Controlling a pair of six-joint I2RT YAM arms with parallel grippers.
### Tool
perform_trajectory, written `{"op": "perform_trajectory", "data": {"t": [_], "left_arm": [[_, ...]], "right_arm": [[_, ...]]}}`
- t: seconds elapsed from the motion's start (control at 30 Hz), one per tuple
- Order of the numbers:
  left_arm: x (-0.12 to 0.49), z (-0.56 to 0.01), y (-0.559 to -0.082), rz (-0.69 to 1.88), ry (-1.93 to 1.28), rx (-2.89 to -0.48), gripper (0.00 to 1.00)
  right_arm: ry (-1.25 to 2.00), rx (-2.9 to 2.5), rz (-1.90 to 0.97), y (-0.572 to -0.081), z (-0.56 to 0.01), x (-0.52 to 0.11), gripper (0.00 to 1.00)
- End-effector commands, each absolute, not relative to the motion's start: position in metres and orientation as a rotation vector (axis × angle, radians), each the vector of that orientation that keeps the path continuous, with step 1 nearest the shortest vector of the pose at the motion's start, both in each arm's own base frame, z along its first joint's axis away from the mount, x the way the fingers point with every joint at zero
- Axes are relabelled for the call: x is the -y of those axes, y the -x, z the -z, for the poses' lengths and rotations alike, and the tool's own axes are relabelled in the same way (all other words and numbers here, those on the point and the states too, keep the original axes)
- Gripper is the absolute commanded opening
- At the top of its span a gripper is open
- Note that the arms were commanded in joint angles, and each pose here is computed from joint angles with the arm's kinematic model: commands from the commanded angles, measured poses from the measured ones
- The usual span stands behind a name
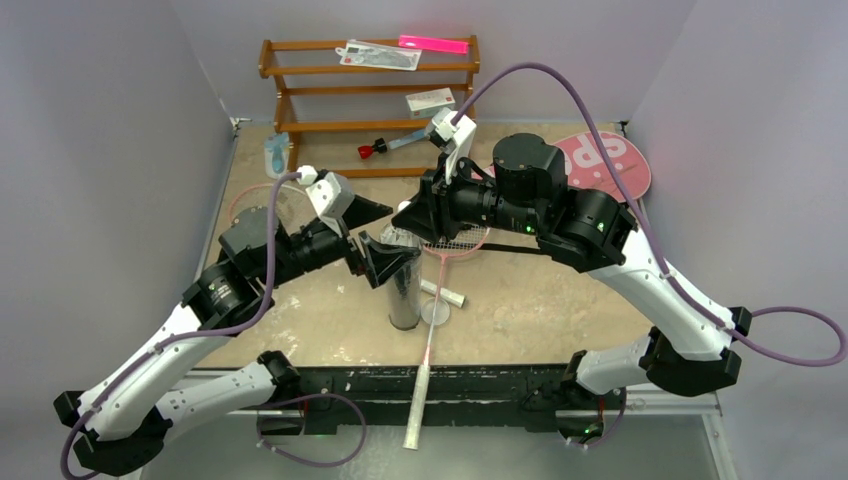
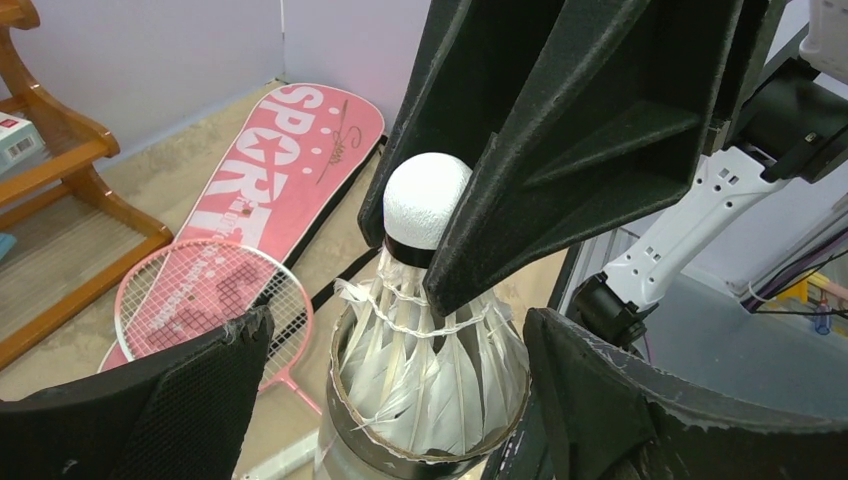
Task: Pack up the badminton gear
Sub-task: Place the shuttlecock at the shuttle tube.
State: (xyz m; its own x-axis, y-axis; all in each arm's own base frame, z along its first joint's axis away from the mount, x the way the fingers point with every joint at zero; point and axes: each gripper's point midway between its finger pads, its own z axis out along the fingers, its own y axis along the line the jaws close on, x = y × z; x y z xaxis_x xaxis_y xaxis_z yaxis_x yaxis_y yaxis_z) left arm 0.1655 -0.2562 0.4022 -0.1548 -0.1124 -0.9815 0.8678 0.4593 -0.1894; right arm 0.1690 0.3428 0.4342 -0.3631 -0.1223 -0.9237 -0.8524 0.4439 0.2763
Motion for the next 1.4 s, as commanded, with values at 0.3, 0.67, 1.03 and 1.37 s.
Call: {"op": "perform_trajectory", "data": {"t": [0.3,0.67,1.03,1.37], "left_arm": [[0.255,-0.425,-0.162,0.980,-0.733,-1.434,0.70],[0.254,-0.418,-0.163,0.953,-0.763,-1.446,0.62],[0.256,-0.414,-0.163,0.941,-0.795,-1.458,0.50],[0.247,-0.430,-0.160,0.968,-0.708,-1.405,0.86]], "right_arm": [[0.819,-1.735,-1.002,-0.172,-0.446,-0.341,0.00],[0.815,-1.731,-0.998,-0.172,-0.448,-0.339,0.00],[0.821,-1.729,-1.004,-0.171,-0.448,-0.341,0.00],[0.835,-1.734,-0.991,-0.171,-0.443,-0.340,0.00]]}}
